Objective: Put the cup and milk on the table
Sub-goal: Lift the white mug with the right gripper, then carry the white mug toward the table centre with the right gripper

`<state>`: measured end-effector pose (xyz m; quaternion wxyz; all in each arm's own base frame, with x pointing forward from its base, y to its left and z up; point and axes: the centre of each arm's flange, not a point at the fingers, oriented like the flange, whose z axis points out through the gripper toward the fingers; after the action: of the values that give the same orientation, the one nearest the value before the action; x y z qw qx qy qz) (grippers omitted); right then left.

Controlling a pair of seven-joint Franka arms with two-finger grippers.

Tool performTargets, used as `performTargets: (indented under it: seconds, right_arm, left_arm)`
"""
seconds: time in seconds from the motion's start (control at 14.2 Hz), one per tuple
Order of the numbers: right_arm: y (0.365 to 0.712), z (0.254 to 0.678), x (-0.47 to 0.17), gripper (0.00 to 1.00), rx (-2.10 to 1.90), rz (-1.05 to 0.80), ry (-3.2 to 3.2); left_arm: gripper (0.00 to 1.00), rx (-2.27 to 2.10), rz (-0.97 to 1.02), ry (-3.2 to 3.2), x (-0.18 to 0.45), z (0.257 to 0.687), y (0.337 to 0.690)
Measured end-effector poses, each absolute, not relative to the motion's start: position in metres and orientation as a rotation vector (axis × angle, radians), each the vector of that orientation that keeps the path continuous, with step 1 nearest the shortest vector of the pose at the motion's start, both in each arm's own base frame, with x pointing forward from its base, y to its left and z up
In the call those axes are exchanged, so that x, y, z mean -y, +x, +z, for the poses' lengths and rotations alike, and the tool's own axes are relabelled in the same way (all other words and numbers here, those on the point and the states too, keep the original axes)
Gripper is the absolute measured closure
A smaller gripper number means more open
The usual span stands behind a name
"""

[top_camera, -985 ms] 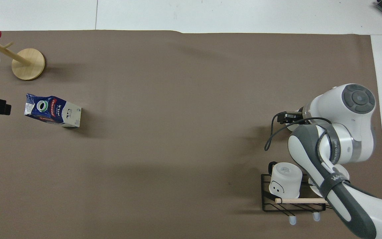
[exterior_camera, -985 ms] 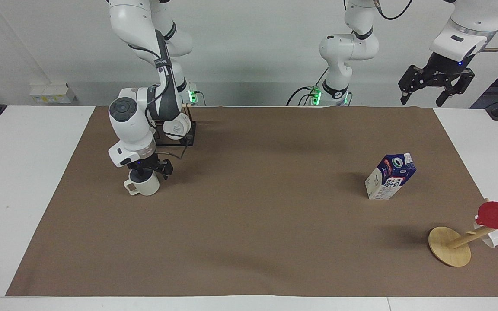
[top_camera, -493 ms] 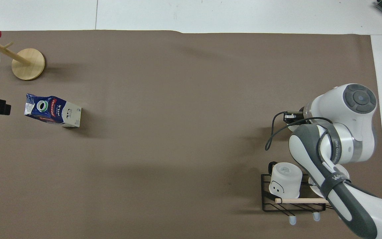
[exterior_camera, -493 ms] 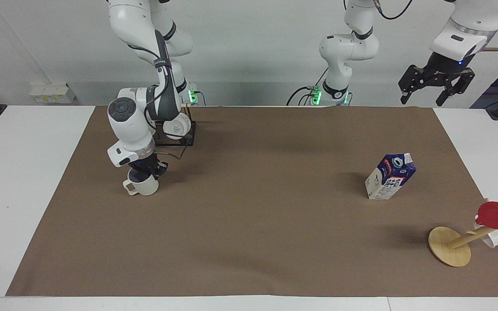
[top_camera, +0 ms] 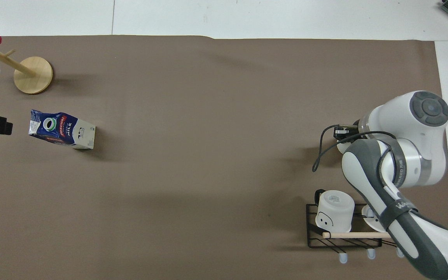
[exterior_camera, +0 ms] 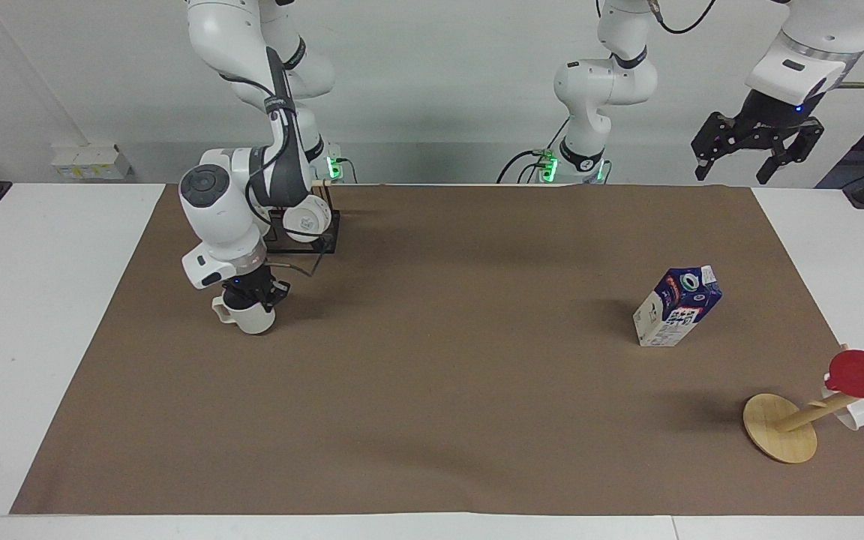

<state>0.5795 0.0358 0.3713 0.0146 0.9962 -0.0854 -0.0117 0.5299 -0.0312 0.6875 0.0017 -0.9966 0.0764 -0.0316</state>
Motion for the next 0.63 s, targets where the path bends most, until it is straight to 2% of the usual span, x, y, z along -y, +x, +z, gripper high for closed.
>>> performTargets:
  seconds: [0.35, 0.63]
  right_arm:
    - [0.58, 0.429, -0.097, 0.96, 0.103, -0.091, 3.106]
    - [0.571, 0.447, -0.152, 0.96, -0.041, -0.098, 3.105]
  left_arm:
    - [0.0, -0.24, -0.101, -3.127, 0.031, 0.688, 0.529]
    - [0.0, -0.24, -0.099, -3.127, 0.031, 0.687, 0.529]
